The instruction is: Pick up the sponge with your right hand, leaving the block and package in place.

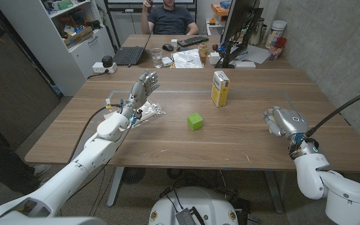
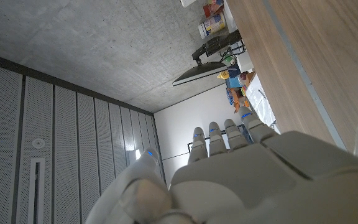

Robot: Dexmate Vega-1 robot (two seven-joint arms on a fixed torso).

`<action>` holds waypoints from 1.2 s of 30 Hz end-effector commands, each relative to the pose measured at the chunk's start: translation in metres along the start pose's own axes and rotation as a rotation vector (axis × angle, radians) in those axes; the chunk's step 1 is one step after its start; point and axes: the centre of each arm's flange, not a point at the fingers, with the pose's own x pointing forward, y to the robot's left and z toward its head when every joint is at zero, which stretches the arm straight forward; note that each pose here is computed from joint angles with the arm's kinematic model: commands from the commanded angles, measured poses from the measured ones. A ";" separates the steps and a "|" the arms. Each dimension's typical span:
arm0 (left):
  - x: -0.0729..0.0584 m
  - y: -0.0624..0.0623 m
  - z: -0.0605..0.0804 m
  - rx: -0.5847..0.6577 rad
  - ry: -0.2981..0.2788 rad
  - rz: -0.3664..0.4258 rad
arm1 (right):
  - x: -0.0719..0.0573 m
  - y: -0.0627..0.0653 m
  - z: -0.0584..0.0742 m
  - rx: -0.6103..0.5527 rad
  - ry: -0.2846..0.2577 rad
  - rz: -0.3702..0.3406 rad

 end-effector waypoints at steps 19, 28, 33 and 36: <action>-0.022 -0.006 0.005 0.008 -0.013 -0.003 | -0.004 -0.046 0.009 0.111 -0.107 -0.179; -0.021 -0.007 0.007 0.012 -0.013 -0.012 | 0.002 -0.050 0.007 0.176 -0.143 -0.233; -0.020 -0.007 0.007 0.009 -0.015 -0.011 | 0.006 -0.054 0.008 0.188 -0.142 -0.254; -0.020 -0.006 0.008 0.010 -0.017 -0.005 | 0.007 -0.057 0.009 0.181 -0.146 -0.268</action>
